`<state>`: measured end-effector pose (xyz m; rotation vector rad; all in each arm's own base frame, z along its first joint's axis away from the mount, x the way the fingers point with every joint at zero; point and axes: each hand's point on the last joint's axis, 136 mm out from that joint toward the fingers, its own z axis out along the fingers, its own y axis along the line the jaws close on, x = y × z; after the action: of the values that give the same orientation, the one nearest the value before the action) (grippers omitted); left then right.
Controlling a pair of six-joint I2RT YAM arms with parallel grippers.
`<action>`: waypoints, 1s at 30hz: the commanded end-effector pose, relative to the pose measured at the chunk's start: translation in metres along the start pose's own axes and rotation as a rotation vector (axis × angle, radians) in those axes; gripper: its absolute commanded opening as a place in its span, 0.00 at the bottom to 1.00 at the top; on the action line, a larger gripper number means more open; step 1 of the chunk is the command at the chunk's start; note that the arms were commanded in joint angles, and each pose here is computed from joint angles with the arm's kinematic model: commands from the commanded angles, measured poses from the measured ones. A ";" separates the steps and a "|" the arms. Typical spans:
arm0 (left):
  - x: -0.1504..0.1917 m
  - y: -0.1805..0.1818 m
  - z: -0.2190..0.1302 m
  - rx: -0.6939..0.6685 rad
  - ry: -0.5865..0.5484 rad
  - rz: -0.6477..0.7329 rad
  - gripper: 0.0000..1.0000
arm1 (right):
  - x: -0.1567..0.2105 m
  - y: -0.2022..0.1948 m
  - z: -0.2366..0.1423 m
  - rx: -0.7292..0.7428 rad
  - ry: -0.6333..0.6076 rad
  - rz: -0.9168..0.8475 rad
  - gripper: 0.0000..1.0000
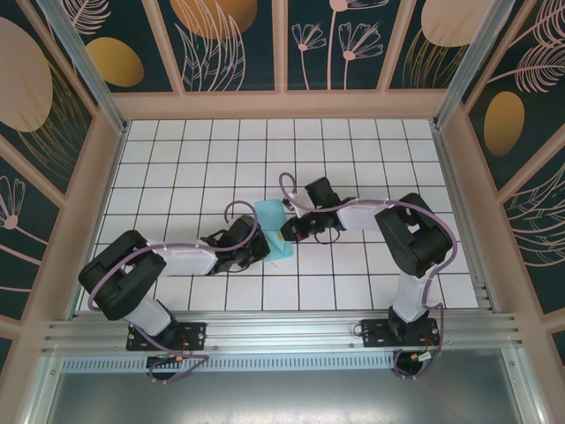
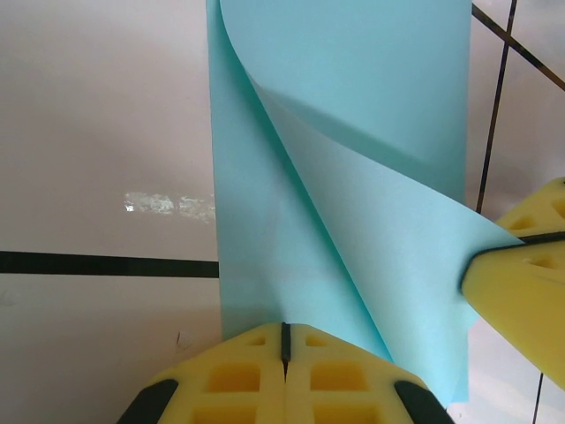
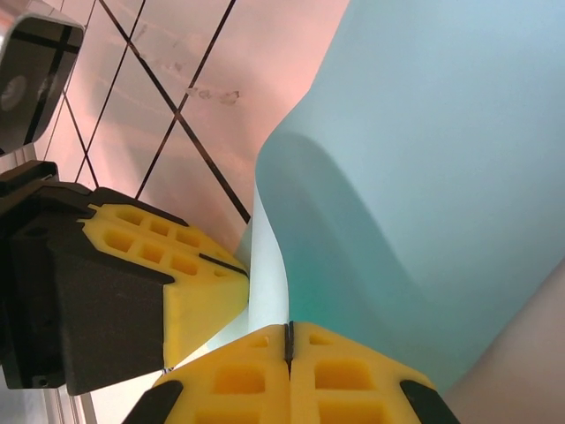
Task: Fold a paper plane with a square sheet of paper (pick it up from the middle)
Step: Fold the triangle a second time at the center of the table.
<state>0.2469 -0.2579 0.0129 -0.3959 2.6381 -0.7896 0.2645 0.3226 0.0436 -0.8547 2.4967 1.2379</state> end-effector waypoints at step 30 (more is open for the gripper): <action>0.007 -0.014 0.014 -0.024 0.073 0.208 0.09 | 0.004 -0.001 -0.048 0.116 -0.231 0.175 0.00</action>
<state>0.2574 -0.2876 0.0152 -0.1179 2.6688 -0.7778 0.2483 0.2776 0.0622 -0.4539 2.5121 1.1429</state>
